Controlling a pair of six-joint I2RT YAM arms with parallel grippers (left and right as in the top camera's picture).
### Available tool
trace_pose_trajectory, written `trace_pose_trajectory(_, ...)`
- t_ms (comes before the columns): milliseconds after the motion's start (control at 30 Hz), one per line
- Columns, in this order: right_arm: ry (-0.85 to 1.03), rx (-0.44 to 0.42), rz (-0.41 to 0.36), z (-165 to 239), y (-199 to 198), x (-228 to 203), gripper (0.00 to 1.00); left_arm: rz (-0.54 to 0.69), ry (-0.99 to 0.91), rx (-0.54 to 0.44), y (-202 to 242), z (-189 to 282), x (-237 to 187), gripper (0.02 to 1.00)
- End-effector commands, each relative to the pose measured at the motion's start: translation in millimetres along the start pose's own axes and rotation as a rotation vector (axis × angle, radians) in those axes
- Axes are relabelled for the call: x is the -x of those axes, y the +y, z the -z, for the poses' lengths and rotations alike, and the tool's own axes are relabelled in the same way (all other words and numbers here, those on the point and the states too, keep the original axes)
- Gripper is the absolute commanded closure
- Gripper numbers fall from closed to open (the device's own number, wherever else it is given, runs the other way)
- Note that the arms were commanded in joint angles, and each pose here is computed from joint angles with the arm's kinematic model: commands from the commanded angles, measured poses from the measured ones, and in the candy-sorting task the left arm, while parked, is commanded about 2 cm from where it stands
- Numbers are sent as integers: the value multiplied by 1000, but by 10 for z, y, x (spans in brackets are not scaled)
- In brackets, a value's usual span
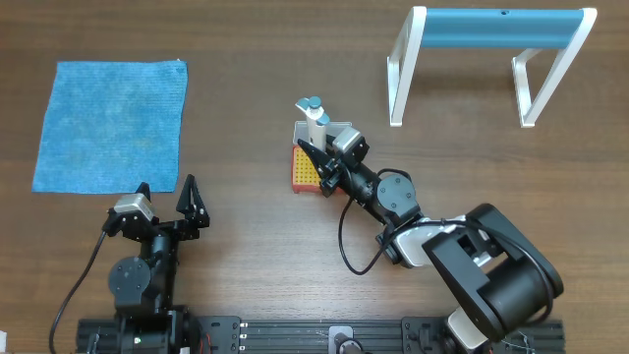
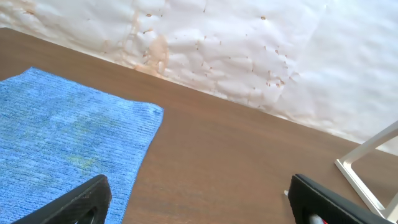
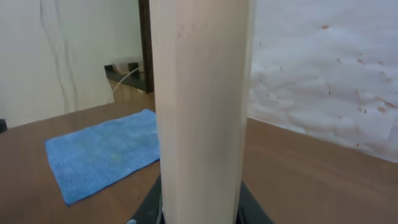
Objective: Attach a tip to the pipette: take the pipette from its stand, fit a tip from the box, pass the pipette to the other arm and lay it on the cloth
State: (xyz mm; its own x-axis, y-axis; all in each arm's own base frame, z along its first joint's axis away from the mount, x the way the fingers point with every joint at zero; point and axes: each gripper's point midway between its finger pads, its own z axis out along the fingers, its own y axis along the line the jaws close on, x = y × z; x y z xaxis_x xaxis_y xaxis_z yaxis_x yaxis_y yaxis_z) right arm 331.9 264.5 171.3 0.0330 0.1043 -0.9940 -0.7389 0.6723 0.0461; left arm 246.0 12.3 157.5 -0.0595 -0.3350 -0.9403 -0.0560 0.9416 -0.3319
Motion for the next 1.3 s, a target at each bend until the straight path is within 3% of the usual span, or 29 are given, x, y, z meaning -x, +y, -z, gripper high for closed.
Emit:
trace_pose_trajectory(33, -18, -53, 52, -86, -161, 30, 925, -10, 0, 2, 8, 1, -9, 97)
trace_pose_trajectory(1300, 50, -37, 38, -130, -220, -223, 923, -10, 0, 2, 8, 1, -9, 97)
